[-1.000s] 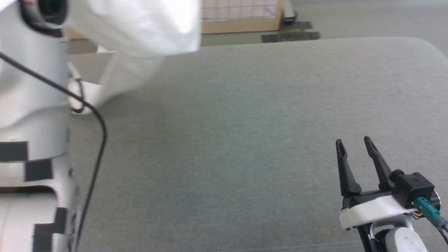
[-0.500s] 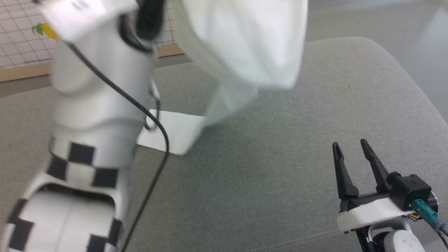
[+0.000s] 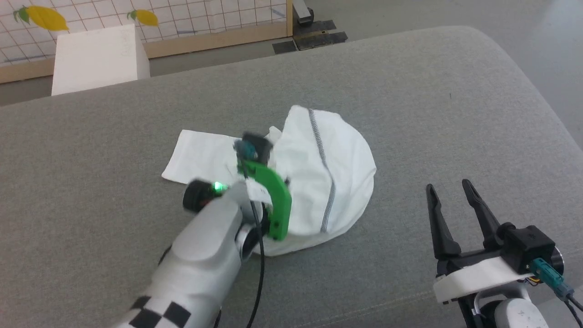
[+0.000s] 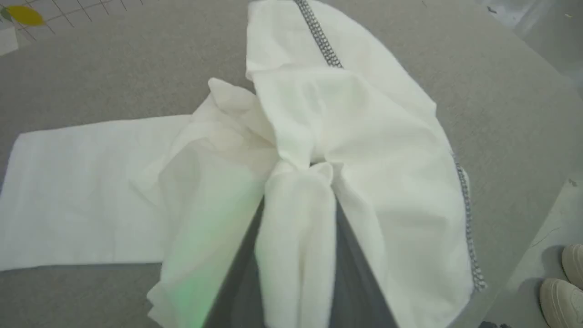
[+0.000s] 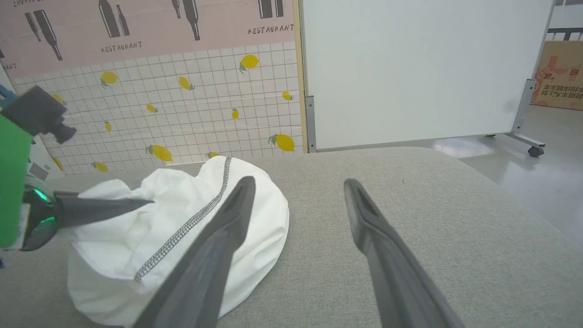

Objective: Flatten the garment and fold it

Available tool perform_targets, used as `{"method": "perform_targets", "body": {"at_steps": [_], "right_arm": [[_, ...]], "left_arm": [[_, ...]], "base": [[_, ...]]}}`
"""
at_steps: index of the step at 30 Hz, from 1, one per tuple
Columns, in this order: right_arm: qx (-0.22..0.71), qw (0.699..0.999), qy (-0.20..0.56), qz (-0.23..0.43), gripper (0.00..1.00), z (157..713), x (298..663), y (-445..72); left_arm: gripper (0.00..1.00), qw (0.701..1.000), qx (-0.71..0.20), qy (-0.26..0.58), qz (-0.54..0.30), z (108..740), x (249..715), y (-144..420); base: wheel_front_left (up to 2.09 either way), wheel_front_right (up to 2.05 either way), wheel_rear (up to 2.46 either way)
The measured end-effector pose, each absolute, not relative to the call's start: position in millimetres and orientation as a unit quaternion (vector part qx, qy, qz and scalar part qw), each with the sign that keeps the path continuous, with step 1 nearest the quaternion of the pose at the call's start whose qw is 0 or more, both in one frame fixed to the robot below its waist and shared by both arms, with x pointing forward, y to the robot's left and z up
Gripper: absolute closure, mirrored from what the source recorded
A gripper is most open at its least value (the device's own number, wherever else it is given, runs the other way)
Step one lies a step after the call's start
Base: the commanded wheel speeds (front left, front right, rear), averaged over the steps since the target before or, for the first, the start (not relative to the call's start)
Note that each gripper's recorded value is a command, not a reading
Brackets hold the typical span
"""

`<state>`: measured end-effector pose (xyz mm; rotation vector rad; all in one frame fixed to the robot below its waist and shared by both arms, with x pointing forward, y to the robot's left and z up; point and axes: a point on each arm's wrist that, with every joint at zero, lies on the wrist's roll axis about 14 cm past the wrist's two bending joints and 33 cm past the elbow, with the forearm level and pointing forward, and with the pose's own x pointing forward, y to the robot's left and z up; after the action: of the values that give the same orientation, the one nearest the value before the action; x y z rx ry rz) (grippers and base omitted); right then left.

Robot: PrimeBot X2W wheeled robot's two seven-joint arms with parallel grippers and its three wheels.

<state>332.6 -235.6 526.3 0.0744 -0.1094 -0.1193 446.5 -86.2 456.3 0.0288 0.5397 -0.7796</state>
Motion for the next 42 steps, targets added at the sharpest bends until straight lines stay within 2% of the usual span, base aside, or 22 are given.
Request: {"method": "perform_targets", "body": {"at_steps": [5, 6, 7, 11, 15, 17, 20, 29, 35, 42], "right_arm": [[0.039, 0.997, -0.050, -0.053, 0.00, 523.4, 335.4, -231.5], [0.039, 0.997, -0.050, -0.051, 0.00, 523.1, 336.3, -230.4], [0.039, 0.997, -0.050, -0.050, 0.00, 523.2, 337.4, -229.4], [0.040, 0.997, -0.052, -0.043, 0.00, 524.7, 342.7, -225.9], [0.039, 0.997, -0.059, -0.037, 0.00, 529.1, 347.1, -223.6], [0.036, 0.997, -0.065, -0.035, 0.00, 533.2, 349.0, -223.2], [0.031, 0.996, -0.072, -0.030, 0.00, 540.6, 351.2, -221.0], [0.021, 0.996, -0.086, -0.012, 0.00, 554.8, 356.8, -210.9], [0.019, 0.996, -0.089, 0.005, 0.00, 559.6, 363.1, -200.8], [0.013, 0.997, -0.078, 0.021, 0.00, 555.5, 365.8, -190.2]], "left_arm": [[1.00, 0.845, 0.049, 0.386, -0.367, 399.8, 411.9, -66.3], [0.29, 0.841, 0.047, 0.394, -0.367, 397.6, 409.5, -65.1], [0.00, 0.844, 0.039, 0.390, -0.367, 400.2, 410.5, -65.9], [0.00, 0.882, -0.013, 0.305, -0.359, 433.1, 432.5, -72.3], [0.00, 0.926, -0.089, 0.136, -0.341, 501.6, 465.2, -66.4], [0.00, 0.937, -0.110, 0.053, -0.328, 534.9, 474.8, -54.0], [0.00, 0.947, -0.109, -0.022, -0.300, 563.5, 481.3, -25.7], [0.00, 0.972, -0.105, -0.089, -0.190, 577.1, 457.5, 72.3], [0.00, 0.985, -0.101, -0.076, -0.117, 551.3, 424.5, 128.6], [0.00, 0.990, -0.103, -0.064, -0.074, 534.3, 395.7, 157.5]], "base": [[0.00, 0.00, 0.00], [0.00, 0.00, 0.00], [0.00, 0.00, 0.00], [0.00, 0.00, 0.00], [0.00, 0.00, 0.00], [0.00, 0.00, 0.00], [0.00, 0.00, 0.00], [0.00, 0.00, 0.00], [0.00, 0.00, 0.00], [0.00, 0.00, 0.00]]}}
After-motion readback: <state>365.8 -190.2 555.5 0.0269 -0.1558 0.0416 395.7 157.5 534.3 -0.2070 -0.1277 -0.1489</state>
